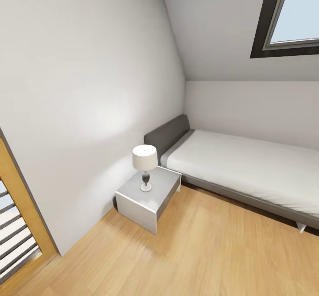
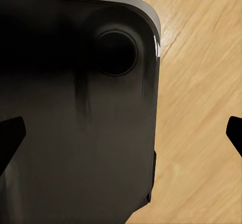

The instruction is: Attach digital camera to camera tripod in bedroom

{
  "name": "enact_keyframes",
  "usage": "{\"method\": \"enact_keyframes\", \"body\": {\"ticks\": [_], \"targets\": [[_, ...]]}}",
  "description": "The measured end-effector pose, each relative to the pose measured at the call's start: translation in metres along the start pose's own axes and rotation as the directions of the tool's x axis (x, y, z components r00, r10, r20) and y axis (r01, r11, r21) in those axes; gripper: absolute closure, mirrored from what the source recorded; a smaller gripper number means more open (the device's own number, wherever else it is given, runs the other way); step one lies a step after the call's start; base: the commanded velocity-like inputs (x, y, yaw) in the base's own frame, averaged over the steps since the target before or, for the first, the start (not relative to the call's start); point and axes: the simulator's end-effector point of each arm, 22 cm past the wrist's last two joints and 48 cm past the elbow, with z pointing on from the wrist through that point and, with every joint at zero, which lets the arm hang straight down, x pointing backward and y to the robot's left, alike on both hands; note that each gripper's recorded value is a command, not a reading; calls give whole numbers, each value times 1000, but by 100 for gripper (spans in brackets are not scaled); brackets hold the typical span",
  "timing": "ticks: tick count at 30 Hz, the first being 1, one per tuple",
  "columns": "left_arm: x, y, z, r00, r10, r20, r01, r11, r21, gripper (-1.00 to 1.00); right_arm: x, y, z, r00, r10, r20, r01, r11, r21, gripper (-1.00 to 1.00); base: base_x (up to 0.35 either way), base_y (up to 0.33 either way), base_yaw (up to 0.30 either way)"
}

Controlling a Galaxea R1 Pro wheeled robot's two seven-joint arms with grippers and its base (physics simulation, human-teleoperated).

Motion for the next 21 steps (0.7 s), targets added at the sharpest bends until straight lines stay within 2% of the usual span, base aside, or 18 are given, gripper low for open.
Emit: {"method": "enact_keyframes", "body": {"ticks": [17,19,20,21], "targets": [[-7,2,0,1000,-11,14,11,1000,-4,-100,0,1,0,1000,-2,1,2,1000,0,-100,0,0,0],[-27,4,-1,999,-13,51,14,1000,-4,-100,-1,0,0,1000,-3,1,3,1000,3,-100,0,0,0],[-67,2,-4,992,-14,126,13,1000,4,-100,-10,-2,0,1000,1,17,-1,1000,9,-100,0,0,0],[-81,1,-6,988,-15,151,14,1000,7,-100,-17,-3,1,1000,2,30,-3,1000,11,-100,0,0,0]]}}
